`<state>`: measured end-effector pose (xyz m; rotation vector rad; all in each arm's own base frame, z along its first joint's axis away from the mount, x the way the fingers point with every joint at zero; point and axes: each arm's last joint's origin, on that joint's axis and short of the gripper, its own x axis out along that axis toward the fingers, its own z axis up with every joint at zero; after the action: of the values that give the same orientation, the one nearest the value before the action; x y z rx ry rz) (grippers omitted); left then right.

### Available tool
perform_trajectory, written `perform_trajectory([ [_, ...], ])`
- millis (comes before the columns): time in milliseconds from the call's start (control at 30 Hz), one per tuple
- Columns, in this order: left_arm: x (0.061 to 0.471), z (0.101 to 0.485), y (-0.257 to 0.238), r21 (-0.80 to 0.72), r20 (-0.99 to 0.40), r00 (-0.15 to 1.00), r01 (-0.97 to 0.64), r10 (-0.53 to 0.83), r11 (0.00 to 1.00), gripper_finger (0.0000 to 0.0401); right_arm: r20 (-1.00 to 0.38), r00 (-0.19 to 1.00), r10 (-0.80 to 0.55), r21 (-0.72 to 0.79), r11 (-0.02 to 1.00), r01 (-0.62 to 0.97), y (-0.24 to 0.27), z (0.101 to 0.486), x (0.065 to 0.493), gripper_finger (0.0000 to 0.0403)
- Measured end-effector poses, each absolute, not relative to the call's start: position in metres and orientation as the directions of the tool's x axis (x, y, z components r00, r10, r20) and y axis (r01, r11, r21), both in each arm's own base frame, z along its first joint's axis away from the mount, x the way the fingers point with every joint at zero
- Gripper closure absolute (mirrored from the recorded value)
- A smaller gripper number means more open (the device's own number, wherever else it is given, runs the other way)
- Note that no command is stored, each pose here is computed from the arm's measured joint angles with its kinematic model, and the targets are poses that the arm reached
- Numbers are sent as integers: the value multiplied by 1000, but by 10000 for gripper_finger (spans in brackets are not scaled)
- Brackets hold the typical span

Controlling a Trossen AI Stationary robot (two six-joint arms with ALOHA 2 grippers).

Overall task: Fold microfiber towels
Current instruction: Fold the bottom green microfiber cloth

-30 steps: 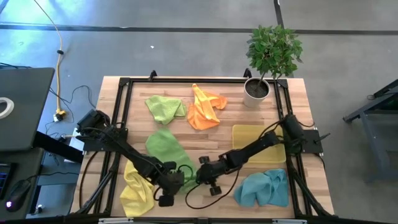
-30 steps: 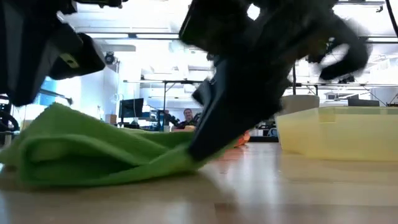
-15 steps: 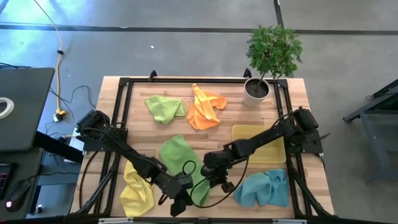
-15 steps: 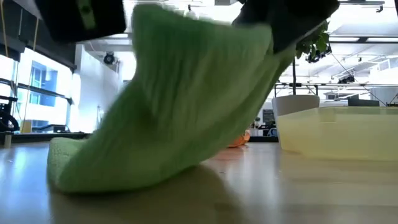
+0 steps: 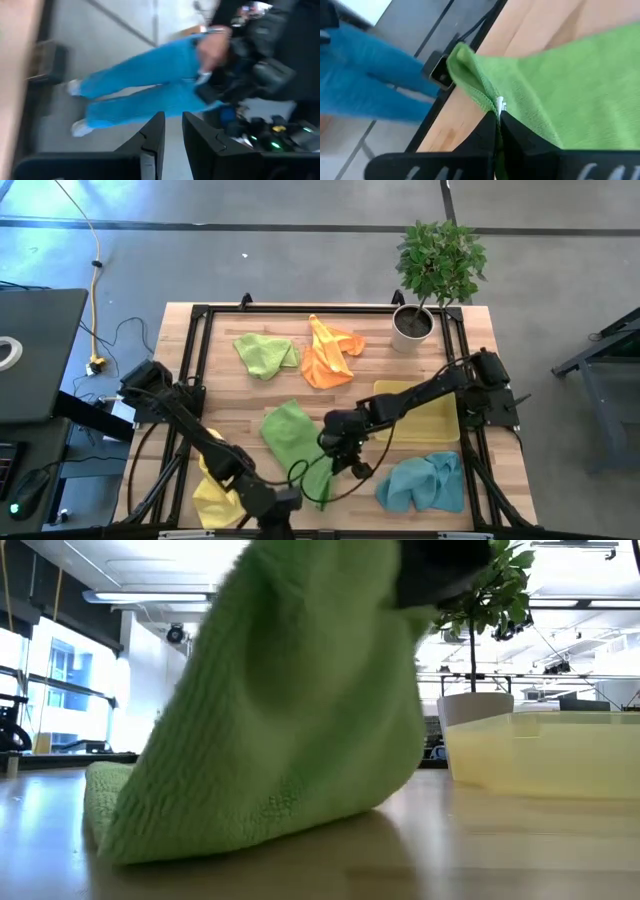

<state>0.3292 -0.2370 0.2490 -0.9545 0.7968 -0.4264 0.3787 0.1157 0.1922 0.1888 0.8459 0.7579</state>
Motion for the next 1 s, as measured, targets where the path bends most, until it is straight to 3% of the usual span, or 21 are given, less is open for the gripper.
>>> perform_trajectory([
  [233, 327, 275, -253, -864, -336, 677, 55, -654, 501, 343, -513, 638, 575, 402, 817, -413, 73, 205, 401, 403],
  [433, 328, 282, -253, -877, -316, 644, 82, -696, 474, 343, -508, 767, 390, 253, 920, -300, 37, 205, 412, 403],
  [700, 333, 285, -244, -871, -303, 519, 190, -799, 453, 351, -487, 806, 337, 223, 940, -259, 9, 179, 427, 403],
  [1000, 339, 282, -231, -868, -317, 453, 214, -833, 447, 382, -455, 801, 388, 153, 921, -359, 14, 166, 433, 403],
])
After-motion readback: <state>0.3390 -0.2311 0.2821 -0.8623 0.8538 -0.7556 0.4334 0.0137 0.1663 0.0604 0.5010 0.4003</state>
